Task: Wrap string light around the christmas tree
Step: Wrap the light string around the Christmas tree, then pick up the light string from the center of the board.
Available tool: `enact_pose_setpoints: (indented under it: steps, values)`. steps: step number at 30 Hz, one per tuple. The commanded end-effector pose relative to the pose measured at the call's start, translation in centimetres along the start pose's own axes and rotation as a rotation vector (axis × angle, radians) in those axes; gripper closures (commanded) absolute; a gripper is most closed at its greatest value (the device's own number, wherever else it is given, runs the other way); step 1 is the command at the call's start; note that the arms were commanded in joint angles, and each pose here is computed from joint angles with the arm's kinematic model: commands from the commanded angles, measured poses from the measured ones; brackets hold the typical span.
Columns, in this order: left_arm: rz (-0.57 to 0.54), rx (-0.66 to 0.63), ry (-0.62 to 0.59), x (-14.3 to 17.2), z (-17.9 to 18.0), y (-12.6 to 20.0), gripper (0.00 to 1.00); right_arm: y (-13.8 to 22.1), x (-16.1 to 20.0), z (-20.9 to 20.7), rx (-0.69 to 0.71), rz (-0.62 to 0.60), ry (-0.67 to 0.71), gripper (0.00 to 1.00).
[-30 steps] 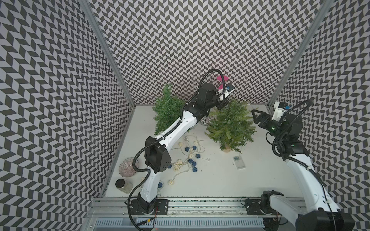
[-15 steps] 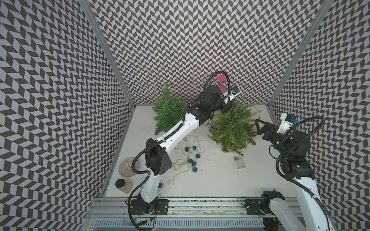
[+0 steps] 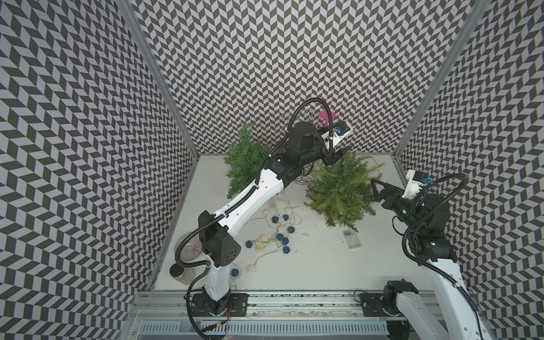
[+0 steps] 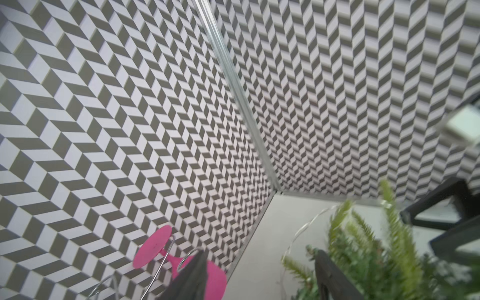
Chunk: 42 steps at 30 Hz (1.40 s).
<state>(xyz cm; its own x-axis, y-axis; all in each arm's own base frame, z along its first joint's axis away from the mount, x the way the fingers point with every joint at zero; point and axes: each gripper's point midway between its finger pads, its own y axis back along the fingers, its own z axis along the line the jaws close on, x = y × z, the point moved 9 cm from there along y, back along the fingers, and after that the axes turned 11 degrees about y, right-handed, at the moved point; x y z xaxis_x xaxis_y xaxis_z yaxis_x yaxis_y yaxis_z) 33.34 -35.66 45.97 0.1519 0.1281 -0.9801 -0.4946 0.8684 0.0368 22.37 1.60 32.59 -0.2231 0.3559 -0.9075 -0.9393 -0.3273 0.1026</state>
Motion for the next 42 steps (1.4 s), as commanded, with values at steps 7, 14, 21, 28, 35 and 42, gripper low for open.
enact_pose_setpoints:
  steps: [7,14,21,28,35,42]
  values:
    - [-0.2,-0.008,0.034,-5.8,-0.8,4.6,0.01,0.6,-1.2,0.5,0.014,-0.075,0.027,0.19]
    - [-0.286,-0.046,0.087,-8.7,-2.0,11.1,0.01,1.1,-2.1,0.8,0.038,-0.088,0.034,0.15]
    - [-0.273,-0.307,0.281,-5.8,-2.0,17.7,0.09,3.8,-2.8,2.6,-0.008,-0.129,0.097,0.05]
    - [-0.224,-0.427,0.495,5.0,-4.6,24.7,0.25,9.3,-3.1,6.2,-0.143,-0.205,0.233,0.01]
    - [-0.117,-0.483,0.613,13.7,-5.6,25.8,0.34,12.4,-2.3,8.7,-0.339,-0.217,0.258,0.03]
    - [0.032,-0.62,0.722,22.2,-2.3,24.1,0.38,13.1,-1.1,9.0,-0.412,-0.19,0.271,0.08]
